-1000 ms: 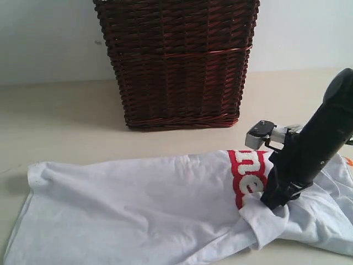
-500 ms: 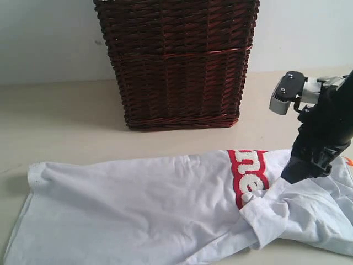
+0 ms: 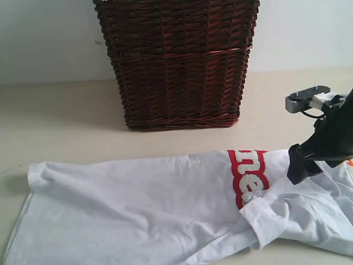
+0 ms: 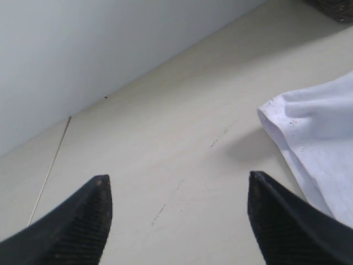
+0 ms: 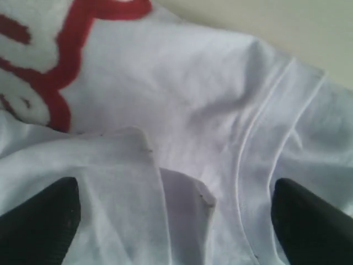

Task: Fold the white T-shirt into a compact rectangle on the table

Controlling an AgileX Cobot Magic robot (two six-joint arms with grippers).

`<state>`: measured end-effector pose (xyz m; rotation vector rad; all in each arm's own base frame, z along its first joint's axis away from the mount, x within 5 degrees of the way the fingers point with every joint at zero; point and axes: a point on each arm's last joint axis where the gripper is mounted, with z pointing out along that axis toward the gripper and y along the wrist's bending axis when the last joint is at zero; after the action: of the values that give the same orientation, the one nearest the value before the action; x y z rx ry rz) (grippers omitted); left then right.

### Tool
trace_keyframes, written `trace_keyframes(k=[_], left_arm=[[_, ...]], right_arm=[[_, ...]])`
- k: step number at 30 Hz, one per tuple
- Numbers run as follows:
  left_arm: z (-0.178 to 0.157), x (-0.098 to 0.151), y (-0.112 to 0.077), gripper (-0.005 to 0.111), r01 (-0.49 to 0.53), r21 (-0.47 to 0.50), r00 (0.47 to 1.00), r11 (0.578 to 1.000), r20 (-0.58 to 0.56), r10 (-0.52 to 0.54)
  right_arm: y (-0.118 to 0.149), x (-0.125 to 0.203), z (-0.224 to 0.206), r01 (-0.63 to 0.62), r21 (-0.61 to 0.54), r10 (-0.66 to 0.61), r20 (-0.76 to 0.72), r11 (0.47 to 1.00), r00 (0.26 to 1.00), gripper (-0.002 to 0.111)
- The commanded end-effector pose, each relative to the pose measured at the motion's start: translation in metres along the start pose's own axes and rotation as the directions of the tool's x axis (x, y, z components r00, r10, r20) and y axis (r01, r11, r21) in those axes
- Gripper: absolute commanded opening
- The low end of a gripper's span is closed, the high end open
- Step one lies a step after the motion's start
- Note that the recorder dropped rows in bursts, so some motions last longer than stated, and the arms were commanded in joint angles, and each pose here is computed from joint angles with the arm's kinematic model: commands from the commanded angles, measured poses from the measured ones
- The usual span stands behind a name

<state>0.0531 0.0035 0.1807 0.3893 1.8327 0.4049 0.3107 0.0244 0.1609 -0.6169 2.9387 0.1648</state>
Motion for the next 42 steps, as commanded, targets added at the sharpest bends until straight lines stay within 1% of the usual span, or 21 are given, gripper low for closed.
trace_keyframes(k=[1,7,10,14,16,19,21,24,26,30,32,36,42], left_arm=[[0.0,0.0,0.0,0.067,0.001,0.0,1.0,1.0,0.007,-0.001],[0.0,0.0,0.0,0.067,0.001,0.0,1.0,1.0,0.007,-0.001],[0.0,0.0,0.0,0.067,0.001,0.0,1.0,1.0,0.007,-0.001],[0.0,0.0,0.0,0.067,0.001,0.0,1.0,1.0,0.007,-0.001],[0.0,0.0,0.0,0.067,0.001,0.0,1.0,1.0,0.007,-0.001],[0.0,0.0,0.0,0.067,0.001,0.0,1.0,1.0,0.007,-0.001],[0.0,0.0,0.0,0.067,0.001,0.0,1.0,1.0,0.007,-0.001],[0.0,0.0,0.0,0.067,0.001,0.0,1.0,1.0,0.007,-0.001],[0.0,0.0,0.0,0.067,0.001,0.0,1.0,1.0,0.007,-0.001],[0.0,0.0,0.0,0.067,0.001,0.0,1.0,1.0,0.007,-0.001],[0.0,0.0,0.0,0.067,0.001,0.0,1.0,1.0,0.007,-0.001],[0.0,0.0,0.0,0.067,0.001,0.0,1.0,1.0,0.007,-0.001],[0.0,0.0,0.0,0.067,0.001,0.0,1.0,1.0,0.007,-0.001]], right_arm=[[-0.009,0.004,0.012,-0.049,-0.007,0.049,-0.037,0.999,0.998,0.089],[-0.009,0.004,0.013,-0.014,-0.008,0.013,-0.043,1.0,0.999,0.089],[-0.009,0.003,0.004,-0.005,0.007,0.005,-0.009,1.0,1.0,0.089],[-0.007,-0.002,-0.022,-0.003,0.056,-0.003,0.109,0.998,0.994,0.089],[-0.007,-0.004,-0.036,0.015,0.101,-0.033,0.174,0.995,0.984,0.089],[-0.008,-0.01,-0.056,0.0,0.164,-0.051,0.306,0.986,0.951,0.089],[-0.009,-0.015,-0.068,-0.021,0.208,-0.066,0.399,0.978,0.915,0.089],[-0.01,-0.016,-0.074,-0.011,0.249,-0.099,0.423,0.968,0.901,0.09],[-0.01,-0.014,-0.072,-0.001,0.244,-0.099,0.395,0.97,0.913,0.092],[-0.013,-0.008,-0.064,0.036,0.263,-0.116,0.295,0.964,0.948,0.101],[-0.013,-0.004,-0.061,0.048,0.252,-0.112,0.247,0.967,0.963,0.102],[-0.01,0.005,-0.049,0.028,0.175,-0.05,0.121,0.984,0.991,0.102],[-0.013,0.01,-0.001,0.011,0.068,-0.005,-0.081,0.998,0.997,0.102]])
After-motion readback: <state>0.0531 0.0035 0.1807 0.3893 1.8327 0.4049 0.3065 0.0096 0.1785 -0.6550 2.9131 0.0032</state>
